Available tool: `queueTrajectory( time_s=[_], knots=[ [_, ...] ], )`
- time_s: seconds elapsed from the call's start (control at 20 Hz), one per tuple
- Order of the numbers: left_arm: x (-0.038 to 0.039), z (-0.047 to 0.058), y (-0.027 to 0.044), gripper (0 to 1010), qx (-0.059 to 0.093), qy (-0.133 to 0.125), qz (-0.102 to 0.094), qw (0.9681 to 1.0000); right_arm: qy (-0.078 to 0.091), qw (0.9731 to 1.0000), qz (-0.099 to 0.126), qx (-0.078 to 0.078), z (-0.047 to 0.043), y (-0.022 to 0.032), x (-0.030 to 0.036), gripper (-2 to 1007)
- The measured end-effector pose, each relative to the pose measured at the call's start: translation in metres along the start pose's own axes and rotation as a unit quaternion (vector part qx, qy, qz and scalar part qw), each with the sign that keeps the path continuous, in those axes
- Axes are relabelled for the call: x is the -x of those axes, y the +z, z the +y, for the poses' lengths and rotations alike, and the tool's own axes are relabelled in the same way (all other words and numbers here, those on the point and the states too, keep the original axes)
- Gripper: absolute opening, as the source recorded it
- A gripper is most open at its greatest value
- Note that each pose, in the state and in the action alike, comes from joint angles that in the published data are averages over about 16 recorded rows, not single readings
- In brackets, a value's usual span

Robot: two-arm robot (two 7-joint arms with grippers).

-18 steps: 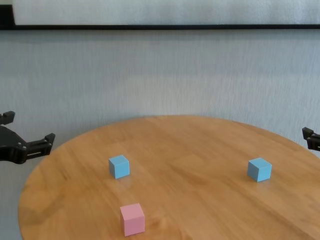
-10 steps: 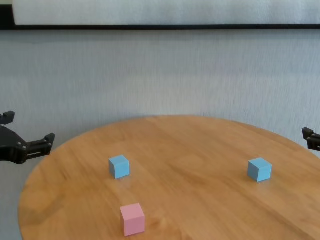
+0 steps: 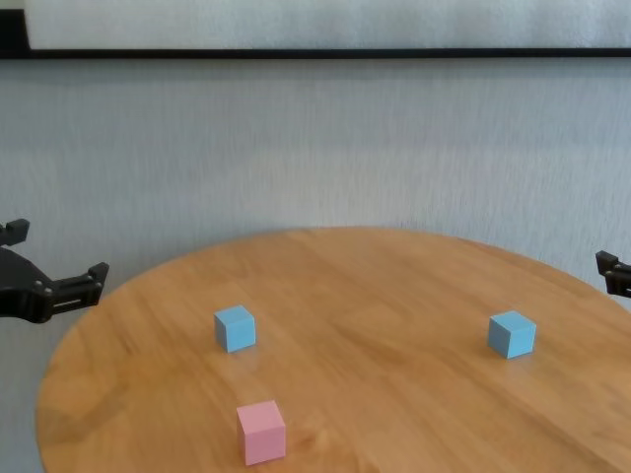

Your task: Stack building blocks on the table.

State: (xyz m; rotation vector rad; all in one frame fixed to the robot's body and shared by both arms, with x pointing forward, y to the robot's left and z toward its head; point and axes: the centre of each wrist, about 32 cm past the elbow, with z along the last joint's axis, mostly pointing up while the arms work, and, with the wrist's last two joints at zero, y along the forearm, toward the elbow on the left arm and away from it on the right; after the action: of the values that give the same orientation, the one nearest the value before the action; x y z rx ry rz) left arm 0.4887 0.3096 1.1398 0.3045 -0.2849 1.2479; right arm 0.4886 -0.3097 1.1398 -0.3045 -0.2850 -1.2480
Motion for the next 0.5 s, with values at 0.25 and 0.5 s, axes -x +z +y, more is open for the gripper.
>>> queueTrajectory(
  time_s=[0.25,0.5],
  knots=[
    [0.0000,0.0000,0.0000,1000,0.000,0.000,0.000,1.0000,0.000,1.0000,0.000,0.000,0.0000,0.0000,0.0000,1000],
    [0.0000,0.0000,0.0000,1000,0.000,0.000,0.000,1.0000,0.000,1.0000,0.000,0.000,0.0000,0.0000,0.0000,1000]
  ],
)
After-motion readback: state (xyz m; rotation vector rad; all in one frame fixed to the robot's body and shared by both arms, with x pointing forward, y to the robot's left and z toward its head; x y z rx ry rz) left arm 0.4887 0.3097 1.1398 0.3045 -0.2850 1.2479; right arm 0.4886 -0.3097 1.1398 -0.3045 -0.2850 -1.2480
